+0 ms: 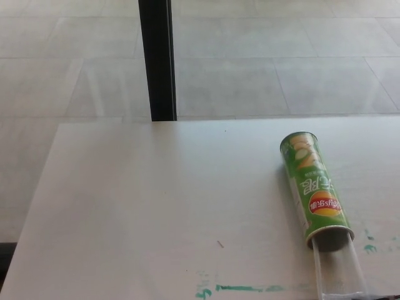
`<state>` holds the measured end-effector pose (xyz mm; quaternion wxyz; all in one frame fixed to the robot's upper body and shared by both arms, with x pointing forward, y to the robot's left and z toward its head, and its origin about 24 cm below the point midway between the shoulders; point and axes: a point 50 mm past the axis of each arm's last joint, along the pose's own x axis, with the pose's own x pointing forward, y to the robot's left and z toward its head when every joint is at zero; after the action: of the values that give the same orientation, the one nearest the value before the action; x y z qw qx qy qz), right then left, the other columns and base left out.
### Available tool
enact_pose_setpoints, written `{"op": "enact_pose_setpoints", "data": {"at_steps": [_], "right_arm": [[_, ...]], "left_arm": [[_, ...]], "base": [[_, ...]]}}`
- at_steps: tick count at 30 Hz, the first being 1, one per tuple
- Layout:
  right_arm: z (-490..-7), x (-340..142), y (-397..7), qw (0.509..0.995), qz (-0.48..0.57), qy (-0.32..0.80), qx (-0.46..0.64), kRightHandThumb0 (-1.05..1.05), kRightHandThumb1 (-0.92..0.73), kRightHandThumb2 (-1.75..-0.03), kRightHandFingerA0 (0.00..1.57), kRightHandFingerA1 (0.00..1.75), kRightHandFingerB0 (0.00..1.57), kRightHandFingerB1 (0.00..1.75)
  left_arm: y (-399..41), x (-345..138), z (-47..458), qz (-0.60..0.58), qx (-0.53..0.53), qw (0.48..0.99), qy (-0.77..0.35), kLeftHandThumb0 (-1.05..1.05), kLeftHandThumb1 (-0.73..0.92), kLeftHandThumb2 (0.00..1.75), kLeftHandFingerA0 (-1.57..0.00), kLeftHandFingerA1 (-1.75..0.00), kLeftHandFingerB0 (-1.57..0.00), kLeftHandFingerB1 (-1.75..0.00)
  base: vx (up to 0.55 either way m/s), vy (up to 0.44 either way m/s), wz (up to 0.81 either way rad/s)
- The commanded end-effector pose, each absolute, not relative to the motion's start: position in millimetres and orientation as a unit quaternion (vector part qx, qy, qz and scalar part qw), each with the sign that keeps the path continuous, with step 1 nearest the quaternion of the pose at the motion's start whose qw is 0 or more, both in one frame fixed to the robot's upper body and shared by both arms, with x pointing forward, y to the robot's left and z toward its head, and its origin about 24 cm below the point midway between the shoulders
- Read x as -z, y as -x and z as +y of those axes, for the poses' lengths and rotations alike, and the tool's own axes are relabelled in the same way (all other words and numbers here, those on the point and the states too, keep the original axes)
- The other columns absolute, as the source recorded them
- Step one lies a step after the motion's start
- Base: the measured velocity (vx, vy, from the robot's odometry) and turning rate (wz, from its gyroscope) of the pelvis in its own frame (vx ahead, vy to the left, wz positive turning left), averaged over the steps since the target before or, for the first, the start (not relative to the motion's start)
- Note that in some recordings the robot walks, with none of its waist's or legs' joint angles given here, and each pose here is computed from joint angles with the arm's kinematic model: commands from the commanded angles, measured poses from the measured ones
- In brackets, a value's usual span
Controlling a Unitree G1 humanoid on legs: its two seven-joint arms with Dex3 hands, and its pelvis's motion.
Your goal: Use the right hand as a fist to push the chips tray inside its container kept in the middle of the desk
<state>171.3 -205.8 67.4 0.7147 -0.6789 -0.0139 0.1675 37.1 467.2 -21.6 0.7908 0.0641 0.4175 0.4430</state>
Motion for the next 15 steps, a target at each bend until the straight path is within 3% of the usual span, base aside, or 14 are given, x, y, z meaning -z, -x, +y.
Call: {"op": "enact_pose_setpoints", "data": {"at_steps": [1,2,8,9,11,15], "right_arm": [[-212.0,-72.5,-178.8,0.705,-0.024,0.694,-0.144,-0.61,-0.89,-0.67,0.73,1.05,0.50,0.43],[-214.0,-73.4,-180.7,0.703,-0.022,0.697,-0.139,-0.60,-0.89,-0.66,0.77,0.94,0.50,0.44],[-221.4,-75.5,-193.9,0.697,-0.025,0.706,-0.124,-0.61,-0.90,-0.67,0.75,1.08,0.51,0.44],[-220.5,-76.2,-196.9,0.696,-0.022,0.707,-0.124,-0.60,-0.88,-0.66,0.76,0.96,0.51,0.44],[-218.7,-77.4,-201.7,0.694,-0.020,0.709,-0.124,-0.60,-0.88,-0.67,0.77,0.89,0.52,0.43],[-219.4,-74.1,-202.6,0.691,-0.024,0.712,-0.126,-0.60,-0.87,-0.66,0.79,0.89,0.51,0.44]], "left_arm": [[-36.1,16.3,471.0,0.408,-0.445,0.794,-0.074,-0.83,0.58,1.40,-0.69,-1.31,-0.35,-1.02],[-36.2,16.4,471.0,0.405,-0.448,0.794,-0.067,-0.81,0.56,1.42,-0.65,-1.31,-0.35,-1.03],[-36.3,15.9,471.3,0.406,-0.445,0.795,-0.069,-0.78,0.57,1.44,-0.66,-1.32,-0.38,-1.05],[-36.2,16.2,471.3,0.406,-0.449,0.793,-0.067,-0.76,0.56,1.43,-0.72,-1.35,-0.37,-1.04],[-36.0,16.4,471.3,0.407,-0.451,0.792,-0.067,-0.77,0.57,1.44,-0.73,-1.35,-0.40,-1.05],[-33.3,17.9,470.2,0.406,-0.451,0.792,-0.063,-0.78,0.56,1.43,-0.73,-1.37,-0.39,-1.05]], "base": [[0.00,0.000,0.00],[0.00,0.000,0.00],[0.00,0.000,0.00],[0.00,0.000,0.00],[0.00,0.000,0.00],[0.00,0.000,0.00]]}}
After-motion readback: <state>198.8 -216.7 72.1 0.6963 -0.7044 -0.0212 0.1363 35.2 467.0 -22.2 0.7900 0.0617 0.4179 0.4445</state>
